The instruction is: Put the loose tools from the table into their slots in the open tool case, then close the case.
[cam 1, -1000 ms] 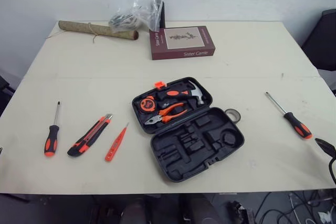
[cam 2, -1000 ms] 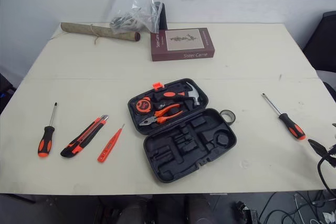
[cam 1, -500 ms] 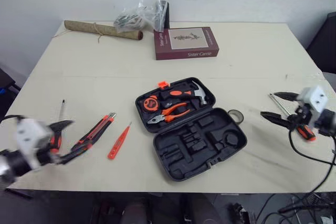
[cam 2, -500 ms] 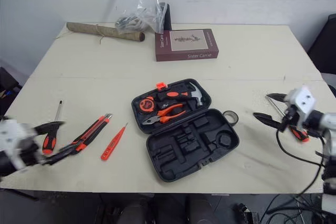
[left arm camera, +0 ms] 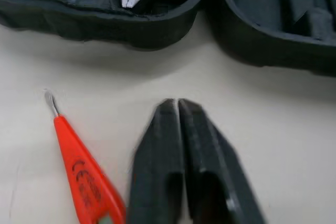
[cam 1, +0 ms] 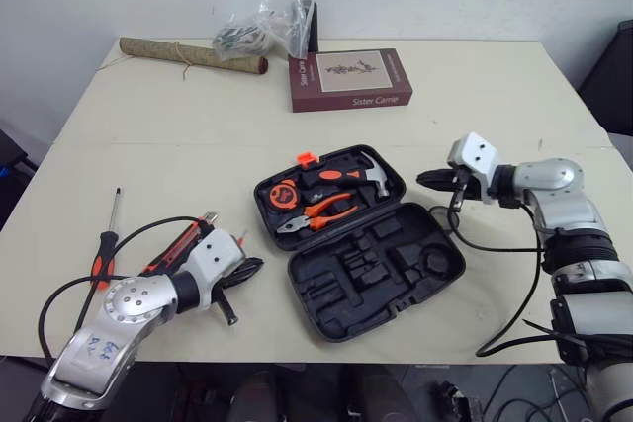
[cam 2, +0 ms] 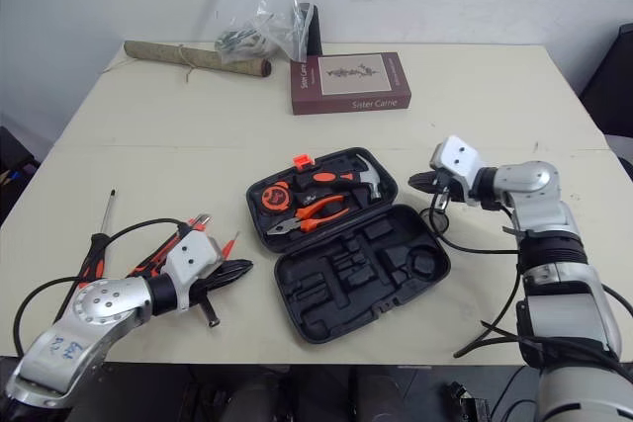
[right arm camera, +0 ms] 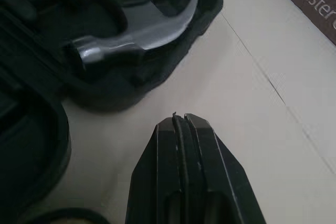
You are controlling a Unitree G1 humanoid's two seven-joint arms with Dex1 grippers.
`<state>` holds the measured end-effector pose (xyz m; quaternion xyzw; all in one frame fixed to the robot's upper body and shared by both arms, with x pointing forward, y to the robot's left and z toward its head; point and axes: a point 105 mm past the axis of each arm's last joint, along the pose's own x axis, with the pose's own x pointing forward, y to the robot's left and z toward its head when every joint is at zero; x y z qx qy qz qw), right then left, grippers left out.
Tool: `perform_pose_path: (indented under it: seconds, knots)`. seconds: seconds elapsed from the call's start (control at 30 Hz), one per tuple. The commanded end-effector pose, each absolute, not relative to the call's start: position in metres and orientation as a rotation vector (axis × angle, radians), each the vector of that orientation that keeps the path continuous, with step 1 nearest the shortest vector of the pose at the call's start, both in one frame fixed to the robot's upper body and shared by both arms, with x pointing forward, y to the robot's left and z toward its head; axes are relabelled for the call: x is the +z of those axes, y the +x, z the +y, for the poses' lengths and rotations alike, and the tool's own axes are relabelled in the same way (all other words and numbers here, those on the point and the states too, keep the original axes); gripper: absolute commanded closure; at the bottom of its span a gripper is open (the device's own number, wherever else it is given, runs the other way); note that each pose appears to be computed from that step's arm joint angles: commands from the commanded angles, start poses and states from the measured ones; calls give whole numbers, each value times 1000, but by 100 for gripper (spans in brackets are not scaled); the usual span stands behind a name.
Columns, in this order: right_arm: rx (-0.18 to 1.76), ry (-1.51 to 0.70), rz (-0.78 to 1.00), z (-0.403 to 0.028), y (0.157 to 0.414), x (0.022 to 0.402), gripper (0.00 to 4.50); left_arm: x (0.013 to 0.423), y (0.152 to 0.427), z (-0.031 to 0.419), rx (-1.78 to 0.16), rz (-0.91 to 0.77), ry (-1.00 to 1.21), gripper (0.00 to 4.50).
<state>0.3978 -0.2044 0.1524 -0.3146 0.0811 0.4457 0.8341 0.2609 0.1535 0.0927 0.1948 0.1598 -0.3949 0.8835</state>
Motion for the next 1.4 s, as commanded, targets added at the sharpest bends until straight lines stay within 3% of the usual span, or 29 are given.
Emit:
perform_pose_path:
  seconds: [0.03,0.27,0.63,1.13,1.4]
  knots:
    - [944,-743,173,-202,400,152,450,92,262,141,-862,335,414,446]
    - [1005,-788,169,-192,397,149,450,91,265,122,-931,332,404,446]
    - [1112,-681,116,-173,381,154,450,98,291,128,-862,312,432,446]
    - [1322,-590,242,-151,324,139,450,114,324,148,-847,279,505,446]
    - [1244,-615,241,-153,322,139,450,112,327,146,-876,272,517,446]
